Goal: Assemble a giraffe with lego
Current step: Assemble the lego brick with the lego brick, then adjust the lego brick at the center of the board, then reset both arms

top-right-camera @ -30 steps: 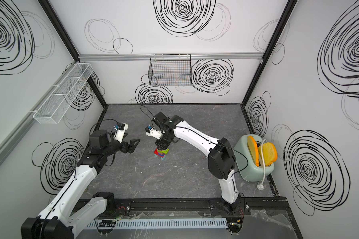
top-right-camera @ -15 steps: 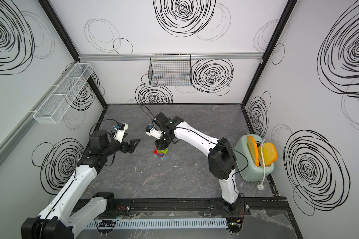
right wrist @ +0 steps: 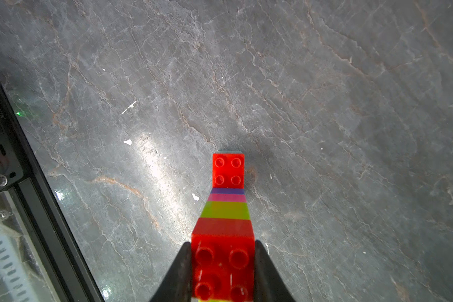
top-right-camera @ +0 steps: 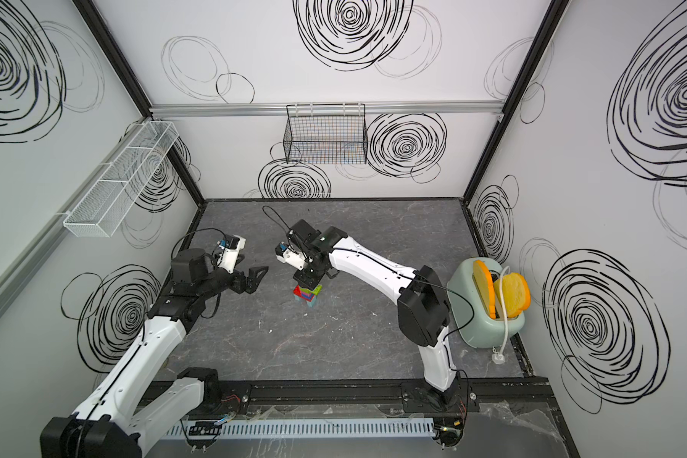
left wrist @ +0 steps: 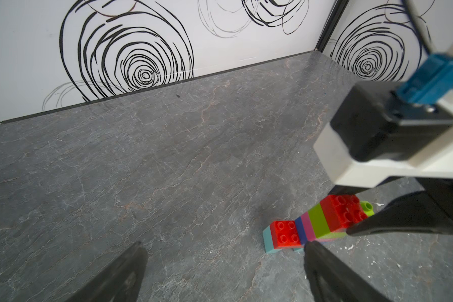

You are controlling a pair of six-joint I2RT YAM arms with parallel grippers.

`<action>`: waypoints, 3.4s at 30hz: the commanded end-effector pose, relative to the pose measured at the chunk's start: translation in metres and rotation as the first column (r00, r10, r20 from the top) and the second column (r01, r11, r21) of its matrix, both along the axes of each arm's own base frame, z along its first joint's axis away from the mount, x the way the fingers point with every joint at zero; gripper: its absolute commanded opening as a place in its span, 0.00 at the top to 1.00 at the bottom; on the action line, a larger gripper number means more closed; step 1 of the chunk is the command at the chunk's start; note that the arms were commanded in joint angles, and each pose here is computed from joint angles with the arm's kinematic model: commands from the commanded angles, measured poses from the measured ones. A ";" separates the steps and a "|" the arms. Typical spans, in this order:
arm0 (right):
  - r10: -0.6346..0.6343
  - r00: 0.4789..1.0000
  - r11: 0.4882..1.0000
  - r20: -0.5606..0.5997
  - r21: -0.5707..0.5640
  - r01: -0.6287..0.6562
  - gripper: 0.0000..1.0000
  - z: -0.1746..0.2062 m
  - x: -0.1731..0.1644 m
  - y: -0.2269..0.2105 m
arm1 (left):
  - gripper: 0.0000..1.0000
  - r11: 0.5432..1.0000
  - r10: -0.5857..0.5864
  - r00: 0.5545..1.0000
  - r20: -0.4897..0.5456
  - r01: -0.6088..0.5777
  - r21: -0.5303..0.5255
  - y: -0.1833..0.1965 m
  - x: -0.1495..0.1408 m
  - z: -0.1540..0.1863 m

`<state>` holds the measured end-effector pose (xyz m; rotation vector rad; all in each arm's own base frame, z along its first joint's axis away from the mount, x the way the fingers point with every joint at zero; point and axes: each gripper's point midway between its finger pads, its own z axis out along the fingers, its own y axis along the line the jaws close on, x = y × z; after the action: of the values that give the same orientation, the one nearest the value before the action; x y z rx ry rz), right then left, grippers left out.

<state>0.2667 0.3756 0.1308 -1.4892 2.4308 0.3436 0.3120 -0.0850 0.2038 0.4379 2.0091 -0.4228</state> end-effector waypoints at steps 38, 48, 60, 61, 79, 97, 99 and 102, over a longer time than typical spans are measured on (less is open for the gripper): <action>-0.452 0.873 0.882 0.184 0.241 0.406 0.01 0.098 0.131 -0.122 | 0.02 0.996 0.033 0.996 0.088 -0.040 0.082 0.006 0.013 0.011; -0.710 0.657 0.693 0.253 0.412 0.591 0.01 0.056 0.116 -0.265 | 0.02 0.973 0.149 0.982 0.117 -0.167 0.160 0.019 0.058 -0.032; -0.807 0.362 0.586 0.466 0.567 0.579 0.01 -0.014 0.078 -0.339 | 0.02 0.960 0.262 0.905 0.336 -0.279 0.003 0.039 0.070 -0.052; -0.820 0.333 0.568 0.465 0.595 0.568 0.01 -0.014 0.076 -0.345 | 0.02 0.957 0.277 0.895 0.350 -0.291 -0.014 0.041 0.069 -0.051; -0.844 0.263 0.536 0.467 0.740 0.405 0.01 0.009 0.098 -0.355 | 0.02 0.890 0.446 0.814 0.372 -0.447 -0.091 0.072 0.061 -0.060; -0.887 0.212 0.461 0.410 0.769 0.443 0.01 -0.010 0.107 -0.372 | 0.02 0.890 0.447 0.814 0.372 -0.447 -0.092 0.072 0.060 -0.060; -0.887 0.214 0.462 0.410 0.765 0.449 0.01 -0.011 0.107 -0.372 | 0.02 0.890 0.446 0.814 0.373 -0.446 -0.093 0.072 0.060 -0.060; -0.887 0.214 0.461 0.409 0.767 0.447 0.01 -0.011 0.107 -0.372 | 0.02 0.890 0.447 0.813 0.372 -0.447 -0.093 0.073 0.060 -0.060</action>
<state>0.3684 0.0058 0.1042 -0.0518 1.7884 0.0376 0.3713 -0.0165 0.1312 0.0455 1.7059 -0.0377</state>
